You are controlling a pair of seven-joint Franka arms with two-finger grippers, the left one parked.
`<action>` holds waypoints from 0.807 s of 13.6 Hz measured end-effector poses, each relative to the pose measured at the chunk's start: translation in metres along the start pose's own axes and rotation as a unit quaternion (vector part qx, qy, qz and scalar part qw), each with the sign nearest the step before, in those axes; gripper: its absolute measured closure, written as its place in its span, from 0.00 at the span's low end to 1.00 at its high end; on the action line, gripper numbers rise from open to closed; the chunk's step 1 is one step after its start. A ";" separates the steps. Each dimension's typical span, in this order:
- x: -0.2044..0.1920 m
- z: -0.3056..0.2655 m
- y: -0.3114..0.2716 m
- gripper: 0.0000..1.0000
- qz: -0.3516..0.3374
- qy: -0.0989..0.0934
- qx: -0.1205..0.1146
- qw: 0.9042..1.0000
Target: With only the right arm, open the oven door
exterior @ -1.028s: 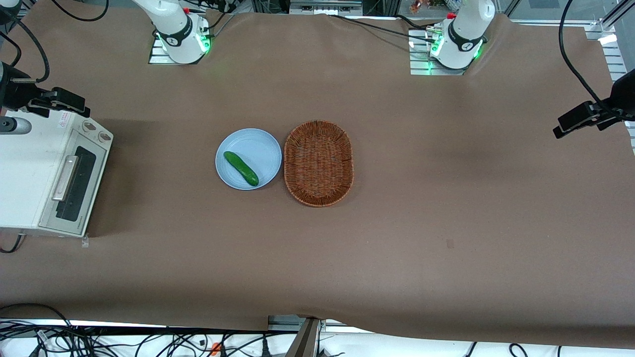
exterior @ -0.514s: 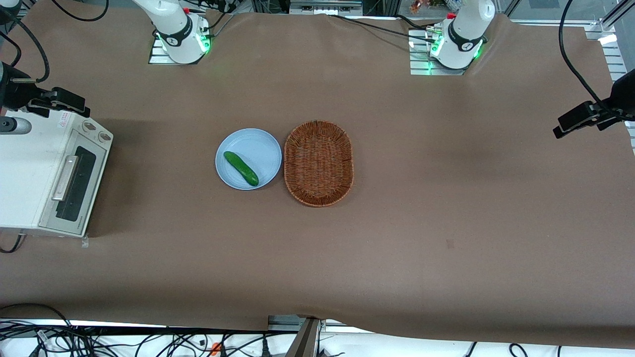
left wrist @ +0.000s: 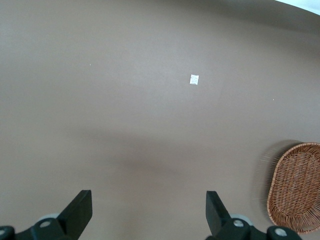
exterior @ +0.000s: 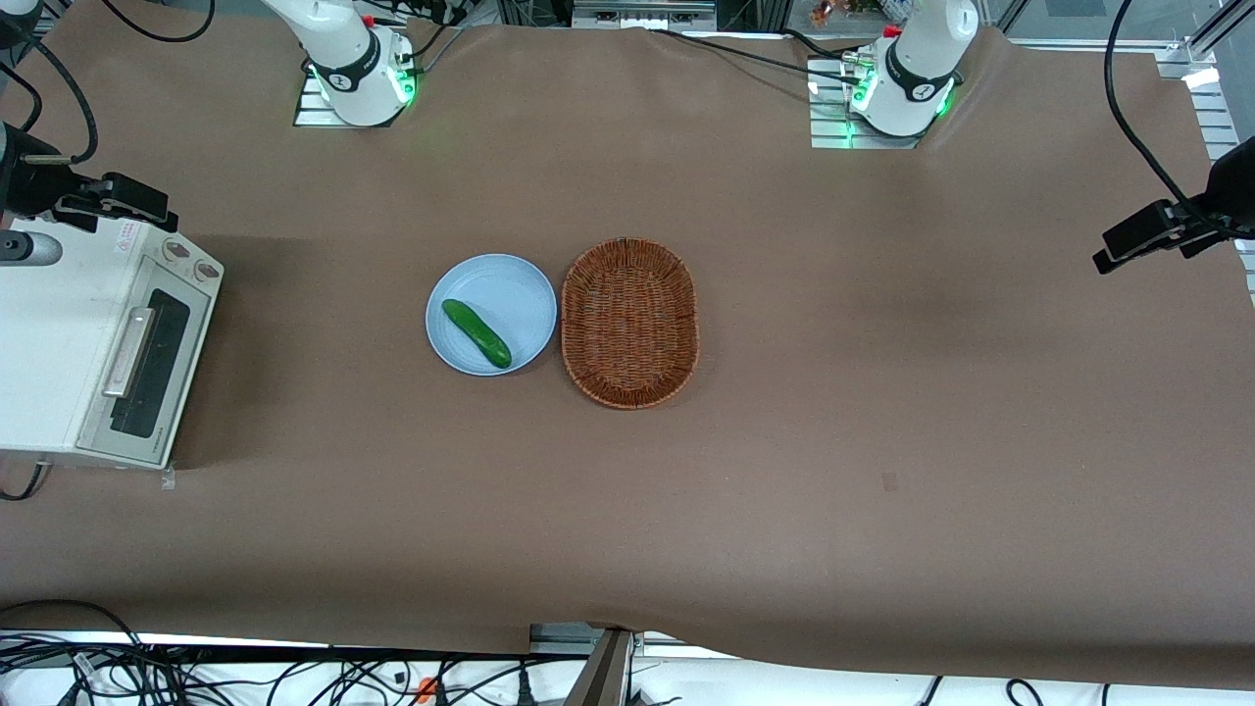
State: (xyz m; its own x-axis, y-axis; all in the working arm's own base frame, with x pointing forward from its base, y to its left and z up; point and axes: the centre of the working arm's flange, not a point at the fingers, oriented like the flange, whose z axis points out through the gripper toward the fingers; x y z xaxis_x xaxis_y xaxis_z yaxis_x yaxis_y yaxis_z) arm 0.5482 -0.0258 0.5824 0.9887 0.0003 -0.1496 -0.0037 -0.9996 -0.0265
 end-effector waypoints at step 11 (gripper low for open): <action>0.009 0.022 -0.002 0.41 -0.004 -0.035 -0.018 0.999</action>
State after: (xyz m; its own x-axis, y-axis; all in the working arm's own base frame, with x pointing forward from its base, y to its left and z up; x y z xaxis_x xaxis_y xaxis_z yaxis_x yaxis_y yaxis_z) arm 0.5534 -0.0235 0.5589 0.9758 0.0093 -0.2187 0.0113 -0.9999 0.0079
